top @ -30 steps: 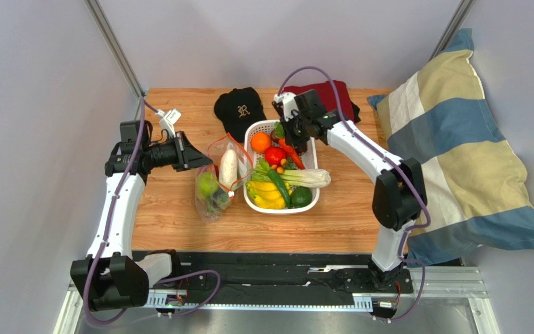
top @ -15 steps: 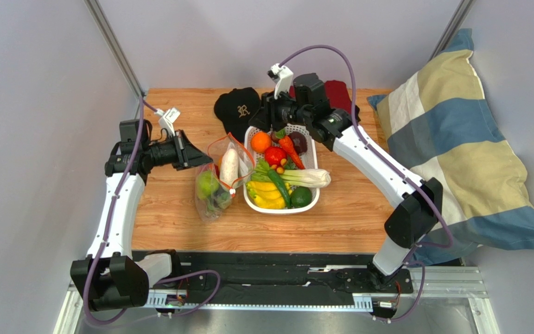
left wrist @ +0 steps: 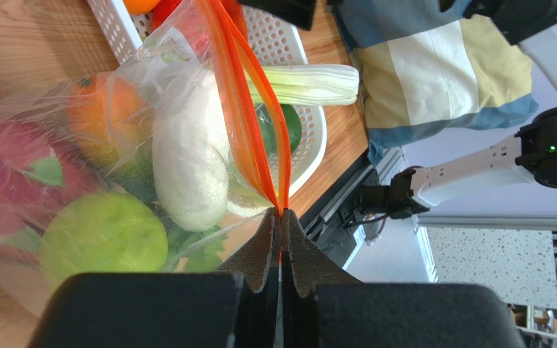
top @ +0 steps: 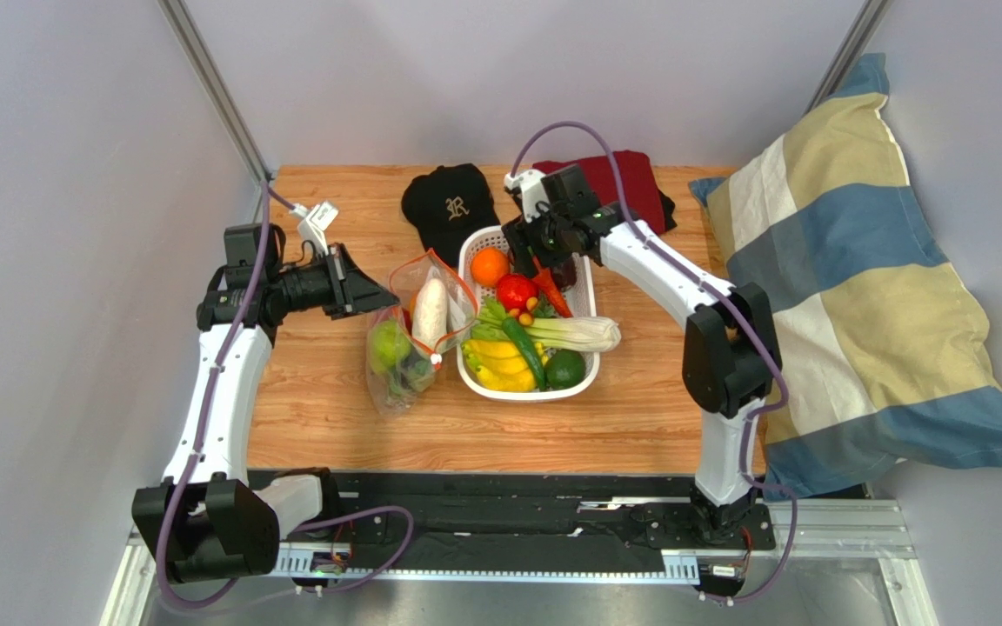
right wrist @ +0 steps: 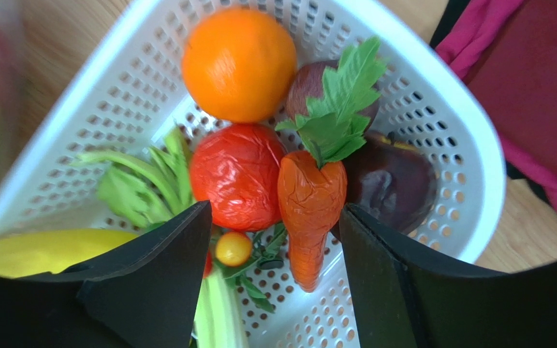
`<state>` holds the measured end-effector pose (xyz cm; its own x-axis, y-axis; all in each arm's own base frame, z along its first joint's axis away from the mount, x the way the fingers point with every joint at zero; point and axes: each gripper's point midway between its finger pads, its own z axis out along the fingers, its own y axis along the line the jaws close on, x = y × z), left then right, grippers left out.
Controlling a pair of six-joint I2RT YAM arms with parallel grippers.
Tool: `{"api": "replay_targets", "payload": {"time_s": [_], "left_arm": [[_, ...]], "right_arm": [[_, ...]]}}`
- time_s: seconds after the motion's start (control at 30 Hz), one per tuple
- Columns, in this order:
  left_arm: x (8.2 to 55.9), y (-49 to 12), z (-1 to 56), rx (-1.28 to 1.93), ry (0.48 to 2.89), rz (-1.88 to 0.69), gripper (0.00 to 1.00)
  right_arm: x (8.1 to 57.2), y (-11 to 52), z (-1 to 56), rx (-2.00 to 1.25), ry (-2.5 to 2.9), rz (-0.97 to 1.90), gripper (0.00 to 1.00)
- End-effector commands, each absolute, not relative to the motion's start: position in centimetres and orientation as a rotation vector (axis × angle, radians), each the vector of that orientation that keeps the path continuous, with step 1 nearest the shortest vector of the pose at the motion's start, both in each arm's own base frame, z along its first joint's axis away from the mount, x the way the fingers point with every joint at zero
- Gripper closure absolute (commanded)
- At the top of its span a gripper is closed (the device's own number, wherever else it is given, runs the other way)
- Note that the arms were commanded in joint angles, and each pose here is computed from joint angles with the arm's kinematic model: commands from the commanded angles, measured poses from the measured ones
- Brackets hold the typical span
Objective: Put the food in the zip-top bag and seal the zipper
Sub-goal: Pick up the fake vegetable from the bin.
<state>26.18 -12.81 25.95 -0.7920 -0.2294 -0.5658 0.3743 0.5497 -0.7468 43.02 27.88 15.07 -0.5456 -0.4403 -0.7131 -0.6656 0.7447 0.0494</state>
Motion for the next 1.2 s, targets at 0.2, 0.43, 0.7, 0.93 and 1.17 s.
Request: {"api": "replay_targets", "payload": {"time_s": [0.2,0.43,0.7,0.93,1.17], "left_arm": [[26.6,-12.6,27.2,0.153,2.106,-1.212,1.0],[26.6,-12.5,27.0,0.149,2.112,-1.204,1.0],[26.6,-12.5,27.3,0.161,2.106,-1.2,1.0],[26.2,-12.6,27.3,0.164,2.102,-1.208,1.0],[26.2,-12.9,27.3,0.134,2.098,-1.25,1.0]], "right_arm": [[44.9,27.6,11.4,-0.96,2.269,0.291,0.3],[45.5,27.8,10.2,-0.944,2.295,0.273,0.32],[44.5,27.1,13.9,-0.915,2.271,0.301,0.74],[42.3,27.7,24.9,-0.8,2.096,0.469,0.97],[39.2,31.4,36.9,-0.573,1.784,0.886,1.0]]}}
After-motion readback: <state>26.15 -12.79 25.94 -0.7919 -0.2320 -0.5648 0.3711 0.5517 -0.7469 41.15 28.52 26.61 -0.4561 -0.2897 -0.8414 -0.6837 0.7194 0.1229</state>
